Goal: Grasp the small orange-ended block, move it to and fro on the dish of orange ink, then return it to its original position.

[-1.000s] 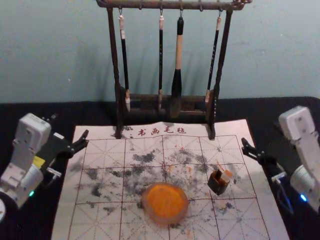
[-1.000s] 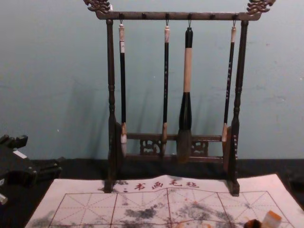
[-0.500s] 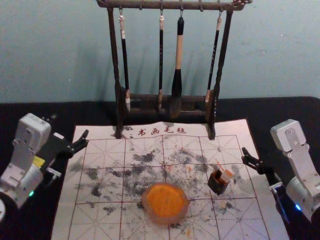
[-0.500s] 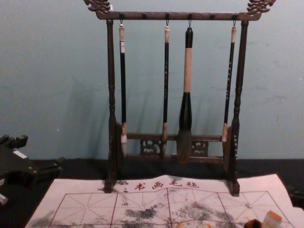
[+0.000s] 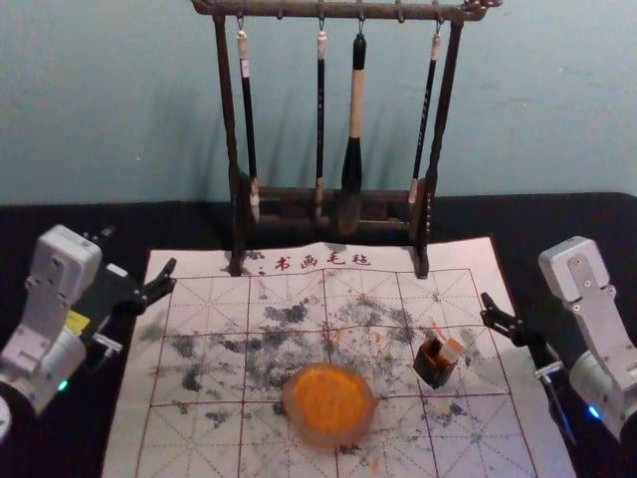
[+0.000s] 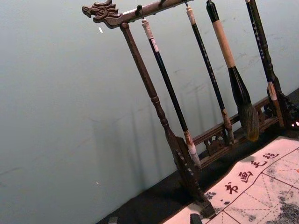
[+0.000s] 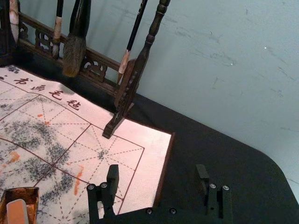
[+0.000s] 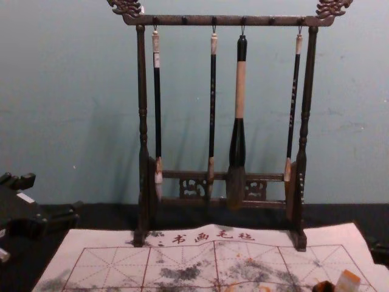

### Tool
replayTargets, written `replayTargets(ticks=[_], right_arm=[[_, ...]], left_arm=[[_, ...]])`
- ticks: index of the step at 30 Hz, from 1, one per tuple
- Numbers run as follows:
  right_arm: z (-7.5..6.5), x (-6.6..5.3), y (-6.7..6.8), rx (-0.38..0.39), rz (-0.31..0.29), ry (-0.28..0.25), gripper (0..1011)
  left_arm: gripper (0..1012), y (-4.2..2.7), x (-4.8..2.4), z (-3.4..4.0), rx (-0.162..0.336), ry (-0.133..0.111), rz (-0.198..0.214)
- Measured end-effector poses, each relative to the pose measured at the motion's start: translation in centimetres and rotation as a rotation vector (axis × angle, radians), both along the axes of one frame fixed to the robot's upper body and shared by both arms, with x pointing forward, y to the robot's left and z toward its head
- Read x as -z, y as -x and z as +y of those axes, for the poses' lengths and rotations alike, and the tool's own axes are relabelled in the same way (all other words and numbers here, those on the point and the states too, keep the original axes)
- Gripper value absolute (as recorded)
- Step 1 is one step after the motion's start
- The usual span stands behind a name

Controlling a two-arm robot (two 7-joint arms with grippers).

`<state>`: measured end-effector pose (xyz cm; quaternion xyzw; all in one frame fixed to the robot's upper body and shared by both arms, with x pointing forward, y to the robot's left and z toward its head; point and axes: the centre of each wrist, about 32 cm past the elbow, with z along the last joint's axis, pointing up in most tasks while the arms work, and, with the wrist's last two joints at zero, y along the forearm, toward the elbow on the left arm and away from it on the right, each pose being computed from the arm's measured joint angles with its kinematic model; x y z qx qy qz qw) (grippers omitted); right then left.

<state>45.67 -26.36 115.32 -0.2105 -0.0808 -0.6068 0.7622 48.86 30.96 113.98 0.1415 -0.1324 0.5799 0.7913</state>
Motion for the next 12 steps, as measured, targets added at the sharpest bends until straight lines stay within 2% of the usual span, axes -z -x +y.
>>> replayTargets(ticks=[12], right_arm=[[0.00,-0.05,-0.02,-0.002,0.000,0.000,1000]], left_arm=[[1001,0.00,0.00,0.00,0.000,0.000,0.000]])
